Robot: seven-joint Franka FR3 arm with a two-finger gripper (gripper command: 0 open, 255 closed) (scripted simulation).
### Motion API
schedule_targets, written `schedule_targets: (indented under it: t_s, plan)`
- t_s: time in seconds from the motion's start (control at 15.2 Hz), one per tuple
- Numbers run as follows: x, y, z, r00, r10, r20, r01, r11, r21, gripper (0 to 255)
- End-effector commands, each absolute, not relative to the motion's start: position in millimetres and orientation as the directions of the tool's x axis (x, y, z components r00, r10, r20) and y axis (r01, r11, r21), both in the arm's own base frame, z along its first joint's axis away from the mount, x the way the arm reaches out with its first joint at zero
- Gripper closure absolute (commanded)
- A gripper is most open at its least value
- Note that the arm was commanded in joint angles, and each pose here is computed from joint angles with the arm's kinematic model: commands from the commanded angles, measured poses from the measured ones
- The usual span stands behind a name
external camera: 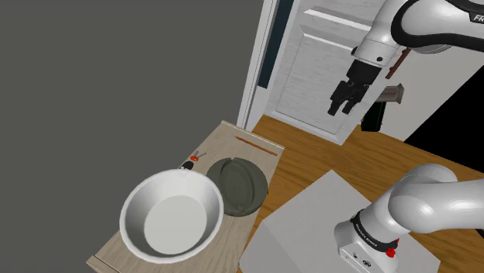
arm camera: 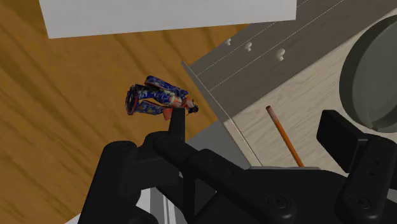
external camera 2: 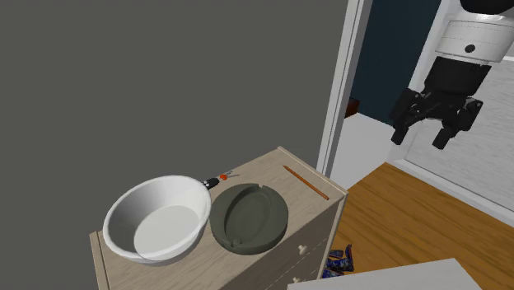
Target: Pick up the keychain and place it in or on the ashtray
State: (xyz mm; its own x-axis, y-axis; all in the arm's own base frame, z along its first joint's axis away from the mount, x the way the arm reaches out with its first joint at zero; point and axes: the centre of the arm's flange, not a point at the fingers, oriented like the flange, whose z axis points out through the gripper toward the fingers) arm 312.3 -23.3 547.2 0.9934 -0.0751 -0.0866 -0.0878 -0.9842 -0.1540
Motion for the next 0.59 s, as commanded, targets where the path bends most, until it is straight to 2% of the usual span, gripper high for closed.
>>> schedule_targets:
  t_s: [0.0, 0.53]
  plan:
    - [312, -23, 547, 0.993, -0.075, -0.087, -0.088, -0.984, -0.154, 0]
    - [344, 76, 517, 0.995, -0.075, -0.064, -0.082, -0.989, -0.125, 0]
